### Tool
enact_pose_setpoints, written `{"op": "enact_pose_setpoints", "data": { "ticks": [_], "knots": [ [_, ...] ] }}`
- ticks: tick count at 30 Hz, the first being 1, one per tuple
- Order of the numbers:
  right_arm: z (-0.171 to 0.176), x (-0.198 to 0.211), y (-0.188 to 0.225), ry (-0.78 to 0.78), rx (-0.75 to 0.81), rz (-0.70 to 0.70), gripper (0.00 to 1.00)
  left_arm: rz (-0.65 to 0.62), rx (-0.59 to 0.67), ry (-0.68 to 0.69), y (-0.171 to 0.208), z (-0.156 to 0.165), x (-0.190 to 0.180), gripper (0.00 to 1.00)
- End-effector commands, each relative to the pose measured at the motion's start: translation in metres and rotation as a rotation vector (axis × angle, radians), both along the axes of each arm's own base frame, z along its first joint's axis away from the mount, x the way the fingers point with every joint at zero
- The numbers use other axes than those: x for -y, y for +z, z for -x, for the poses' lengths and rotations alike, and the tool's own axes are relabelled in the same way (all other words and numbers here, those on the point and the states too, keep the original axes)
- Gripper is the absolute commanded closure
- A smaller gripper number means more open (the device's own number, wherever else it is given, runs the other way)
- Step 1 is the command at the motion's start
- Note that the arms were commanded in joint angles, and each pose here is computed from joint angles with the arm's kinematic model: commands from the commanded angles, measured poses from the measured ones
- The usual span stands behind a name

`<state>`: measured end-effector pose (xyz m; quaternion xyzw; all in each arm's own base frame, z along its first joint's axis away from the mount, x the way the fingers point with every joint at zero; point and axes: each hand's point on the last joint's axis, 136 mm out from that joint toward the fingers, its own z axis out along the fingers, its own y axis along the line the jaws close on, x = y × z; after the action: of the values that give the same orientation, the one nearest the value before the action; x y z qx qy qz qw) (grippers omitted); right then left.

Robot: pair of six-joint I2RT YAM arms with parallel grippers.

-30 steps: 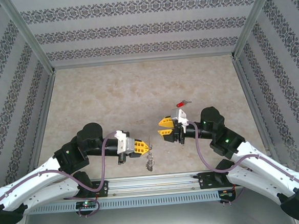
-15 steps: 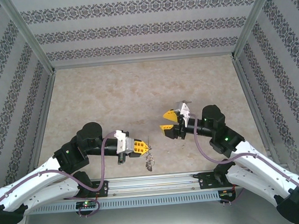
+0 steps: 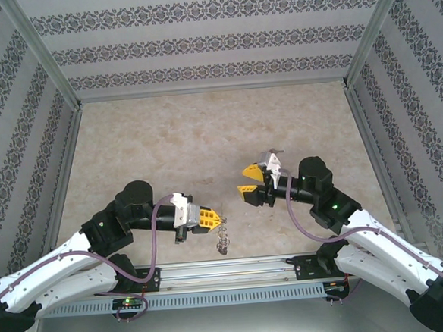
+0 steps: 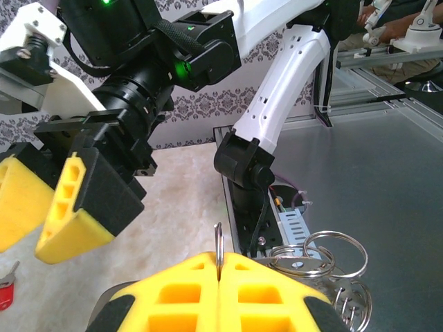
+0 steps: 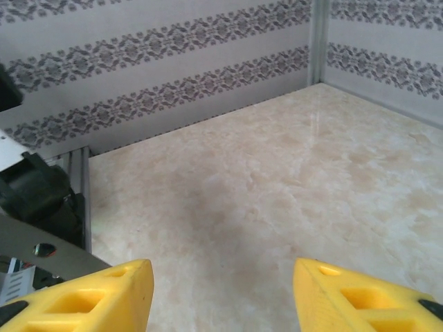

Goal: Put the keys on the keyring

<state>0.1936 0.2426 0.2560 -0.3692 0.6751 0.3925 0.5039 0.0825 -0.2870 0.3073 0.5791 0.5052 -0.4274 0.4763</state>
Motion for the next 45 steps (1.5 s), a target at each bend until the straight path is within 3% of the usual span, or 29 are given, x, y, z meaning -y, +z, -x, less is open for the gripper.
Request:
{"op": "enact_pose_setpoints", "data": {
  "ticks": [1, 5, 13, 22, 26, 30, 33, 37, 41, 45],
  "knots": [
    [-0.031, 0.017, -0.009, -0.155, -0.084, 0.031, 0.45, 0.041, 0.052, 0.016, 0.016, -0.008, 0.003, 1.0],
    [-0.037, 0.017, -0.01, -0.142, -0.134, 0.023, 0.46, 0.009, 0.064, 0.04, 0.007, -0.015, 0.005, 1.0],
    [0.002, 0.002, 0.008, -0.001, -0.015, -0.019, 0.45, -0.016, 0.074, 0.057, 0.001, -0.017, 0.003, 1.0],
    [0.01, -0.001, 0.007, 0.018, -0.006, -0.018, 0.46, -0.024, 0.069, 0.084, -0.006, -0.022, 0.003, 1.0],
    [-0.031, 0.02, -0.007, -0.18, -0.085, 0.031, 0.45, -0.026, 0.07, 0.093, -0.008, -0.025, 0.004, 1.0],
    [-0.09, 0.055, -0.04, -0.429, -0.31, 0.108, 0.46, -0.024, 0.069, 0.098, -0.009, -0.025, 0.004, 1.0],
    [-0.11, 0.057, -0.05, -0.433, -0.428, 0.079, 0.48, -0.021, 0.069, 0.104, -0.01, -0.026, 0.003, 1.0],
    [-0.09, 0.023, -0.027, -0.27, -0.329, 0.024, 0.48, -0.033, 0.077, 0.128, -0.013, -0.029, 0.001, 1.0],
    [-0.043, -0.003, -0.004, -0.11, -0.118, 0.057, 0.48, -0.028, 0.075, 0.119, -0.015, -0.029, 0.003, 1.0],
    [-0.002, -0.013, 0.011, 0.038, -0.012, 0.003, 0.48, -0.04, 0.067, 0.113, -0.017, -0.029, 0.005, 1.0]
  ]
}}
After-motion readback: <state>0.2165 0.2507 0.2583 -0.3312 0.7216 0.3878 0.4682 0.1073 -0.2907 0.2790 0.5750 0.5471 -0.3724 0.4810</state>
